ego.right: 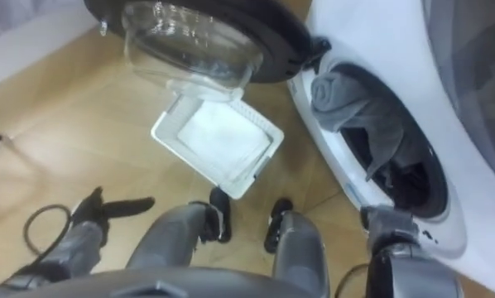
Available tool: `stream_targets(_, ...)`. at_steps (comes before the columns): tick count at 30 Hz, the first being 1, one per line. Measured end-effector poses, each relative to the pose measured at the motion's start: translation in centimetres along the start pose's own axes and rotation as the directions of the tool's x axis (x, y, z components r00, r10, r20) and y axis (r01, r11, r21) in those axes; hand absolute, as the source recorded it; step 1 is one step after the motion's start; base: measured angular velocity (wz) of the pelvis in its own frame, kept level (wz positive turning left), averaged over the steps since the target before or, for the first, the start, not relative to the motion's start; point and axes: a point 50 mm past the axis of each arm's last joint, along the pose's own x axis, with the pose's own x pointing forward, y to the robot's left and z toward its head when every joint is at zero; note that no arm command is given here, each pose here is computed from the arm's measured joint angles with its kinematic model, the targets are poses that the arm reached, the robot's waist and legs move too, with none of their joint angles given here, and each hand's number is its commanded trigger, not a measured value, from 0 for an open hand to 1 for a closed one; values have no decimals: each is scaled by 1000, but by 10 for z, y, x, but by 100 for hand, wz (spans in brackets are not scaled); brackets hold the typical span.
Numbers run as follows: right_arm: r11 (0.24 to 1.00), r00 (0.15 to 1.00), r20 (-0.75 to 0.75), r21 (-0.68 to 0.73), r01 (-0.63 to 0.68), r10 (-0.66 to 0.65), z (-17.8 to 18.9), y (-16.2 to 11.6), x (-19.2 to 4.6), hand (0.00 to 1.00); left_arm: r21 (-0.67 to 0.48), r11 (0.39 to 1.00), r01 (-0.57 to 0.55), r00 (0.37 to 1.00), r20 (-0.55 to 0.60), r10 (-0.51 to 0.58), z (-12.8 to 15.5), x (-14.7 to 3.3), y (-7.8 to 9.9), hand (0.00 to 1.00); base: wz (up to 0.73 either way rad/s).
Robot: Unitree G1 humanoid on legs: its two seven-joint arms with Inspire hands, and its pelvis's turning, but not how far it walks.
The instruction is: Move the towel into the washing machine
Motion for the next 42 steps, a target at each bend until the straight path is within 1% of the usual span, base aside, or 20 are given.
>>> stream_targets(2, 995, 1000, 13, -92, 28, -27, 4, -28, 3, 0, -9, 1000, -20, 999, -40, 20, -13, -2, 10, 0, 0)
stream_targets(3, 993, 1000, 13, -116, 29, -28, 5, -32, 3, 0, -14, 1000, -27, 998, -52, 26, -16, -3, 12, 0, 0)
stream_targets(4, 986, 999, 15, -162, 44, -42, 6, -43, 4, 0, -20, 999, -39, 997, -70, 37, -22, -4, 16, 0, 0)
stream_targets(5, 982, 999, 14, -183, 48, -46, 7, -48, 4, 0, -16, 999, -42, 996, -78, 41, -24, -5, 18, 0, 0)
stream_targets(7, 967, 999, -3, -251, 50, -53, 5, -60, 4, 0, 12, 999, -45, 994, -95, 46, -32, -7, 22, 0, 0)
stream_targets(14, 938, 998, -66, -346, -19, -5, 1, -64, 4, 0, -18, 996, -88, 981, -173, 84, -52, -13, 37, 0, 3)
stream_targets(18, 890, 996, -87, -454, -39, -1, 2, -73, 3, 0, 16, 994, -105, 975, -194, 106, -60, -16, 44, 0, 7)
stream_targets(20, 823, 996, -89, -567, -35, -19, 3, -80, 3, 0, 21, 992, -122, 970, -210, 123, -67, -19, 50, 0, 6)
stream_targets(21, 807, 996, -88, -590, -33, -25, 3, -82, 3, 0, 20, 992, -125, 968, -215, 126, -69, -20, 51, 0, 0)
stream_targets(24, 719, 995, -89, -694, -37, -35, 4, -89, 2, 0, 26, 991, -133, 962, -238, 135, -76, -24, 54, 0, -3)
stream_targets(25, 668, 995, -90, -743, -41, -40, 3, -91, 2, 0, 33, 990, -135, 959, -247, 139, -80, -25, 56, 0, -5)
stream_targets(26, 641, 995, -92, -766, -44, -41, 3, -92, 2, 0, 44, 990, -133, 959, -248, 139, -81, -25, 56, 0, 0)
stream_targets(29, 481, 993, -113, -873, -84, -32, 0, -92, 2, 0, 107, 988, -115, 961, -239, 138, -81, -26, 56, 0, 0)
stream_targets(30, 456, 993, -116, -886, -89, -32, 0, -93, 2, 0, 114, 987, -114, 961, -238, 138, -80, -25, 56, 0, 0)
stream_targets(32, 368, 991, -132, -923, -111, -34, -4, -94, 1, 0, 143, 984, -107, 962, -235, 139, -80, -25, 56, 0, 0)
stream_targets(33, 350, 990, -139, -929, -119, -33, -5, -94, 1, 0, 145, 984, -107, 962, -237, 139, -80, -25, 56, 0, 0)
stream_targets(35, 256, 985, -167, -954, -153, -36, -10, -95, 1, 0, 143, 984, -102, 960, -245, 135, -82, -26, 54, 0, -2)
stream_targets(36, 224, 983, -181, -960, -168, -37, -12, -95, 0, 0, 142, 985, -99, 960, -248, 133, -83, -26, 52, 0, 0)
stream_targets(42, 155, 980, -196, -970, -188, -38, -15, -94, 0, 0, 151, 985, -85, 956, -268, 123, -86, -27, 48, 0, 0)
